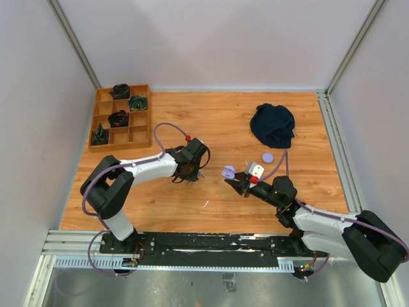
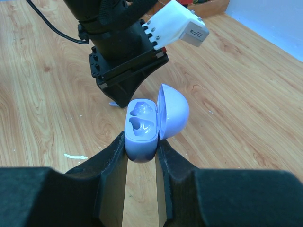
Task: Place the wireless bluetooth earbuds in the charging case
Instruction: Pick up the earbud from the center of the board, then place the earbud in the charging case.
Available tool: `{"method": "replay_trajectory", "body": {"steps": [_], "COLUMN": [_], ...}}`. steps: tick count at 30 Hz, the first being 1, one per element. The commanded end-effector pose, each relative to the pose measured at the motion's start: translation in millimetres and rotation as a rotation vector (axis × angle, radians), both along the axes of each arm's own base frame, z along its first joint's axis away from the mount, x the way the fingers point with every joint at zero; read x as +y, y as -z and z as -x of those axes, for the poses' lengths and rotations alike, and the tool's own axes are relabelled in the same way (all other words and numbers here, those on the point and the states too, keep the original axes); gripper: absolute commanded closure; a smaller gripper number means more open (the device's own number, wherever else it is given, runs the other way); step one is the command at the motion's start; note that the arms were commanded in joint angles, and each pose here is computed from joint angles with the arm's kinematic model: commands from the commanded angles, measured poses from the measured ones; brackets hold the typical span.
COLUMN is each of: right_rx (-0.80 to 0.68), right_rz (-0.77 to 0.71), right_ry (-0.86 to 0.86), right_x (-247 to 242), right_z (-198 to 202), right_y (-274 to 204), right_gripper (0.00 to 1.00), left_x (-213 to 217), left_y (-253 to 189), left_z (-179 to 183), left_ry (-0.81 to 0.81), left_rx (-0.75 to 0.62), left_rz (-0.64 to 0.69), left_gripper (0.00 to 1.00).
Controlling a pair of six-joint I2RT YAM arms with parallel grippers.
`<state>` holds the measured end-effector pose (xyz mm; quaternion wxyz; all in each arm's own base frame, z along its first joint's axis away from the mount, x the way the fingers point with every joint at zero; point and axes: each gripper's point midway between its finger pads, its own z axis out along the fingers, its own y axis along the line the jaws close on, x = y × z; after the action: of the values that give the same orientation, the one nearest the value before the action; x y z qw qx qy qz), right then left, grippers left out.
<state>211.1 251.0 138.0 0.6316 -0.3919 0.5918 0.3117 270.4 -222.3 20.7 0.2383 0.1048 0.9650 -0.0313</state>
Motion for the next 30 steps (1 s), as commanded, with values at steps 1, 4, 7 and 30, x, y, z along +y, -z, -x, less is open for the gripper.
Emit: {"method": "replay_trajectory", "body": {"steps": [1,4,7,30], "right_rx": [-0.028,-0.034,-0.038,-0.064], "right_rz": [-0.035,-0.045,-0.053,-0.174], "right_ry": [-0.008,-0.019,-0.024,-0.044], "right_x": [0,2,4,21], "right_z": [-1,0,0,-11], "right_y": [-14,-19,-24,-63], "right_gripper": [0.93,0.93,0.93,0.94], "left_x": [-12,-18,-24,-80], "left_y": [-31,-55,-83,-245], "left_z": [-6,-9,-11,53], "left_ry": [0.01,0.026,0.055,0.552], "left_rx": [-0.097,-0.17,-0.254,-0.627], "left_rz": [0.11,0.182,0.268,0.898], "left_gripper": [0.83,0.84,0.84,0.8]}}
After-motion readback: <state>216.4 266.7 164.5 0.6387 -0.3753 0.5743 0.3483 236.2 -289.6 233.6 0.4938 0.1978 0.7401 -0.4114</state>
